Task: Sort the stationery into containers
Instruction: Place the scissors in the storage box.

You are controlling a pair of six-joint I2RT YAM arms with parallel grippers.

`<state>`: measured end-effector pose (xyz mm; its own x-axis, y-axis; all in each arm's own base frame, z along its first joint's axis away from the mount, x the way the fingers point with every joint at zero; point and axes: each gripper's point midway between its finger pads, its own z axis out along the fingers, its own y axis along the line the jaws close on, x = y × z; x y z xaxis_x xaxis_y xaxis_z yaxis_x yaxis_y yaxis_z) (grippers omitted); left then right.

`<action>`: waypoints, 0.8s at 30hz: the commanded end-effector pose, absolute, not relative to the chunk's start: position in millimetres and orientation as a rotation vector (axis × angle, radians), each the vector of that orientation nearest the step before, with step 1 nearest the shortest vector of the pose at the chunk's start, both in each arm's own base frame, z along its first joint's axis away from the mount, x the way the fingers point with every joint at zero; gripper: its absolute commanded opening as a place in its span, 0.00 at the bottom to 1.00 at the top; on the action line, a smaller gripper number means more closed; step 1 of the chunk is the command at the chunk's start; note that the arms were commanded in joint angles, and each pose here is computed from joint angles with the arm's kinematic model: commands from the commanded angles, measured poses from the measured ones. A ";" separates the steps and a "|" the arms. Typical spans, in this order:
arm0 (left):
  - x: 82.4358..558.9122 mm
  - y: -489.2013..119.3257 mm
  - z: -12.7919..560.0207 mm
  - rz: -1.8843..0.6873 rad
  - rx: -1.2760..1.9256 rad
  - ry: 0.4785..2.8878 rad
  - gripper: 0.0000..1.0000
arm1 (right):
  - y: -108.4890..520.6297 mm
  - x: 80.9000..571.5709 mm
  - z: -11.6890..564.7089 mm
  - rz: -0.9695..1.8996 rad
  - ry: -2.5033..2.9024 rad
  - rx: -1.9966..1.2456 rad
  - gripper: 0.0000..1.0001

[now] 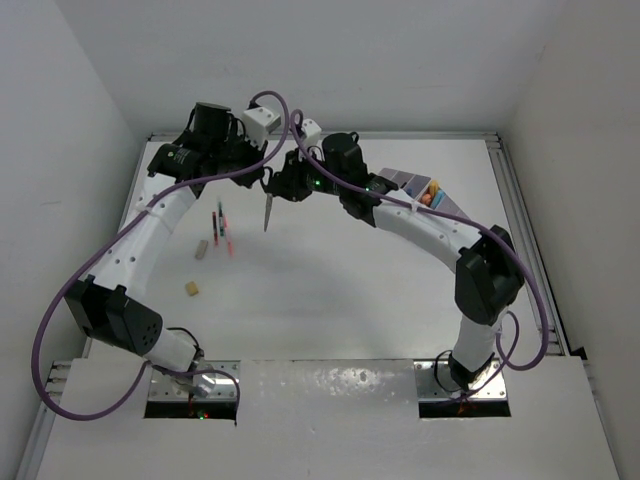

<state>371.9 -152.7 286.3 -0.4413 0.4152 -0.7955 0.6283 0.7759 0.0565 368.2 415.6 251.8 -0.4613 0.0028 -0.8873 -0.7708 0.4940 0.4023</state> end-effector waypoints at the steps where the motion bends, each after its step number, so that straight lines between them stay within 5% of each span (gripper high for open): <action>1: 369.0 -159.8 309.3 -0.329 0.793 2.023 0.00 | 417.8 375.9 278.3 1.048 1.762 -0.615 0.05; 6: 372.0 -156.9 306.2 -0.306 0.784 2.035 0.02 | 410.0 379.0 270.9 1.019 1.782 -0.542 0.00; 7: 373.2 -154.9 304.6 -0.299 0.777 2.043 0.33 | 406.8 381.7 272.4 1.002 1.776 -0.526 0.00; 10: 377.8 -149.9 302.1 -0.273 0.746 2.057 0.99 | 384.1 396.9 273.8 0.886 1.788 -0.443 0.00; 18: 399.8 -85.5 301.3 -0.053 0.500 2.116 1.00 | 206.1 476.3 262.2 0.352 1.812 0.141 0.00; 24: 396.0 -24.0 239.5 0.146 0.342 2.258 1.00 | 96.6 494.6 260.0 -0.029 1.719 0.422 0.00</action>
